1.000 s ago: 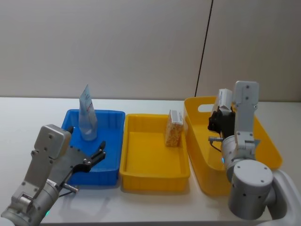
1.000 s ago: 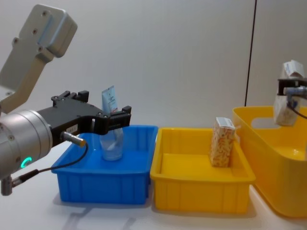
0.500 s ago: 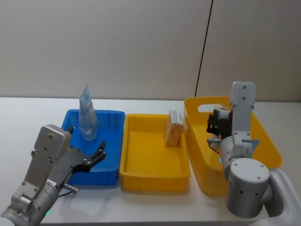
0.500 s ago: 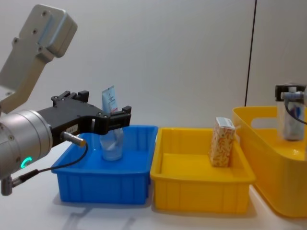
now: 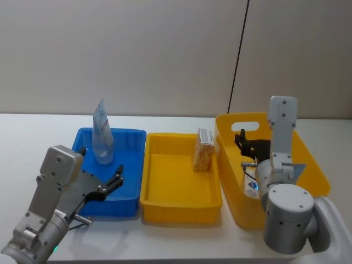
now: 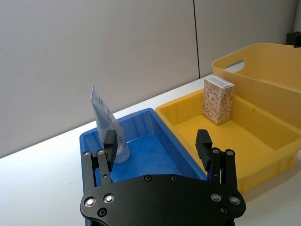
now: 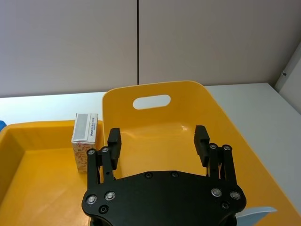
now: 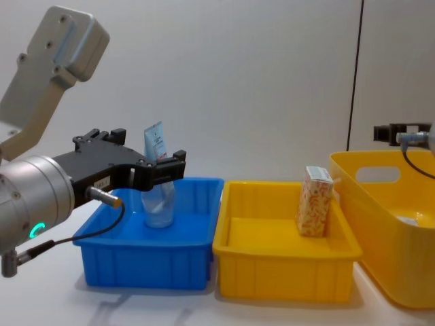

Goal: Bimanual collaborative sorting of washing and personal care products

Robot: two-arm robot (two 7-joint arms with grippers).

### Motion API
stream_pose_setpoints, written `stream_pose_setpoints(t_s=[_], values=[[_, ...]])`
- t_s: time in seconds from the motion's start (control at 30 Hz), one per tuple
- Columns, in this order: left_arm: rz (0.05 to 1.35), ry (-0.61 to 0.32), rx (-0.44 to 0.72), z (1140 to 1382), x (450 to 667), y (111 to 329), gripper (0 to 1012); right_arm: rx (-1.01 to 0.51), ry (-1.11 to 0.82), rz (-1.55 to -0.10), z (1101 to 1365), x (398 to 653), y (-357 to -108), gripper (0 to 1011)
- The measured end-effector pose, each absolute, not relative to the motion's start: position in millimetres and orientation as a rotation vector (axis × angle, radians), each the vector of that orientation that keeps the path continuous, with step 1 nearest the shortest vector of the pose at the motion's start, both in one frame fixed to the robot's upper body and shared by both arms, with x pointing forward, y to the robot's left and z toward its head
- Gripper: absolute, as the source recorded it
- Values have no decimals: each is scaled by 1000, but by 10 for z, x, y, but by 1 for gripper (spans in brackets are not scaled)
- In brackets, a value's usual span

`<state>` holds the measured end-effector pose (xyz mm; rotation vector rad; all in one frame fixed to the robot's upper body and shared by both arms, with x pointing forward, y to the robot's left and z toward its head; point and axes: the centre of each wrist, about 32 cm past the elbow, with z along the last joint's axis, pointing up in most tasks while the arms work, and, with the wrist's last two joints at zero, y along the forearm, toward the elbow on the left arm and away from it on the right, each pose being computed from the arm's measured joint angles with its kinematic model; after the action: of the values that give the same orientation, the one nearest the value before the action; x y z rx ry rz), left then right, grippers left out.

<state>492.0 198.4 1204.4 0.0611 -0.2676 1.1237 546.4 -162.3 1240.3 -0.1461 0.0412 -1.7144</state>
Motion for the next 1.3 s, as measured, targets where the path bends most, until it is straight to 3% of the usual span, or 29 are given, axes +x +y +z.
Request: stream_pose_setpoints(t_s=[0.17, 0.5, 0.93, 1.3], values=[[1124, -268, 61, 12044, 4920, 1984, 1001, -147, 42, -1715, 12403, 5465, -1623, 1002], [1124, -268, 61, 12044, 4920, 1984, 1001, -87, 33, -1687, 12421, 5427, -1659, 1002], [1124, -268, 61, 12044, 4920, 1984, 1001, 129, 11, -1553, 12472, 5272, -1843, 1002], [1124, -268, 61, 12044, 4920, 1984, 1001, 127, 0, -1532, 12424, 5219, -1894, 1002]])
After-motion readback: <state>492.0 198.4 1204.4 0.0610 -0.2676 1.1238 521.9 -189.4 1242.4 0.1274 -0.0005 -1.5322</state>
